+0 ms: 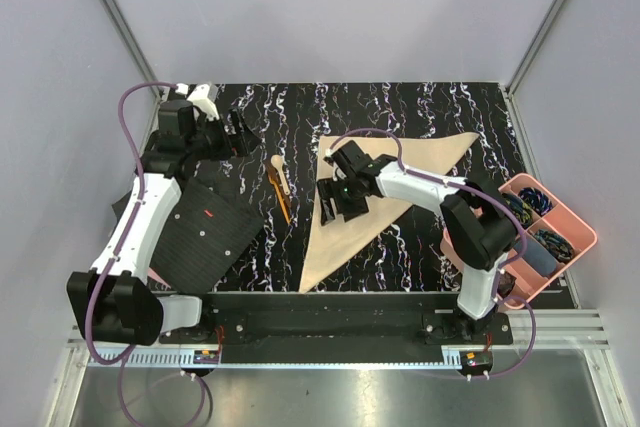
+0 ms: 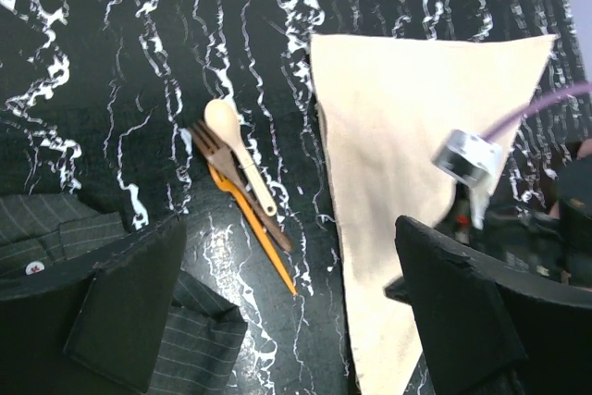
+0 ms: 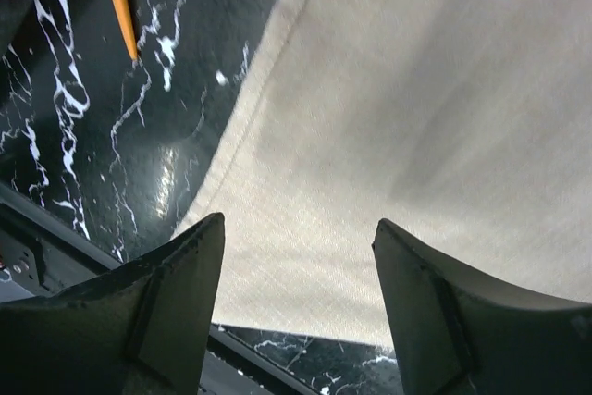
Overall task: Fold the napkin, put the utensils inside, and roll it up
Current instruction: Fold the napkin, then grab a utensil with the left arm
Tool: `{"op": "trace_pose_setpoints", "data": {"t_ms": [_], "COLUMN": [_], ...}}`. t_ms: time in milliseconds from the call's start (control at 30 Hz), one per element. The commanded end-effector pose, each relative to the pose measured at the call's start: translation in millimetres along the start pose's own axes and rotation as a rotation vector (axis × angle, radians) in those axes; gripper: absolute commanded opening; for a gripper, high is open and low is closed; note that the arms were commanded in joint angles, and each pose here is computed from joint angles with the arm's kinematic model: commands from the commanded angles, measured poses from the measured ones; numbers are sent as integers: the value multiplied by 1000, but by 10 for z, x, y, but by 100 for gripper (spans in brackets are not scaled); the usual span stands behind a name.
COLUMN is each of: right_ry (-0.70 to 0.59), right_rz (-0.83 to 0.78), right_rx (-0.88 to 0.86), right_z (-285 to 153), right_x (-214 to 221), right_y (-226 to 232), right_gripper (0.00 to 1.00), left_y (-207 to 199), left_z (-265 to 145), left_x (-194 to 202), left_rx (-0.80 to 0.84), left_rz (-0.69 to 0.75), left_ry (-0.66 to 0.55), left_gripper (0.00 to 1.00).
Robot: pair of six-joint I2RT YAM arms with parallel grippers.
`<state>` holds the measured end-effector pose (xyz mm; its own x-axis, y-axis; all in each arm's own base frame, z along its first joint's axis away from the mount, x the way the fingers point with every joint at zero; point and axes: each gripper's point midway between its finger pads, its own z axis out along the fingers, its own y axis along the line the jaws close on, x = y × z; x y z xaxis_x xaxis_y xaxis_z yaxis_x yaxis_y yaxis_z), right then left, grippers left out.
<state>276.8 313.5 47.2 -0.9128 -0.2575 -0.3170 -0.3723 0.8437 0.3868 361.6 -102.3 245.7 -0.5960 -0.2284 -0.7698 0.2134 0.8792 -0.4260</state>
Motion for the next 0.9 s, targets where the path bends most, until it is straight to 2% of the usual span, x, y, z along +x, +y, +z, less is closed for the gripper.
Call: {"op": "trace_pose_setpoints", "data": {"t_ms": [0,100,233,333,433,500,600,867], "right_ry": [-117,-185,-346,-460,-524,-543,-554,-554], "right_rz": [6,52,100,121,146,150,154,172], "right_rx": [-14,9,32,73,80,81,66,40], "right_z": [-234,-446,-938,-1290,-1531,-1599,-1644,-1602], "right_x": [-115,-296,-610,-760,-817,-806,-768,-719], "right_y": [57,-183,-534,-806,-972,-1038,-1046,-1092], "right_gripper": [75,75,73,73,73,73,73,74], "left_y": [129,222,367,382,372,398,430,585], "left_z": [190,374,613,863,1144,1303,1426,1477], "left_x": [77,235,451,637,877,1029,1146,1532], "left_rx": [-56,-109,-207,-233,-225,-239,-263,-326], "left_rz": [-3,-24,-76,-122,-177,-198,-199,-217], "left_ry": [6,58,111,138,194,233,259,333], "left_gripper": [98,96,93,88,77,66,55,41]}}
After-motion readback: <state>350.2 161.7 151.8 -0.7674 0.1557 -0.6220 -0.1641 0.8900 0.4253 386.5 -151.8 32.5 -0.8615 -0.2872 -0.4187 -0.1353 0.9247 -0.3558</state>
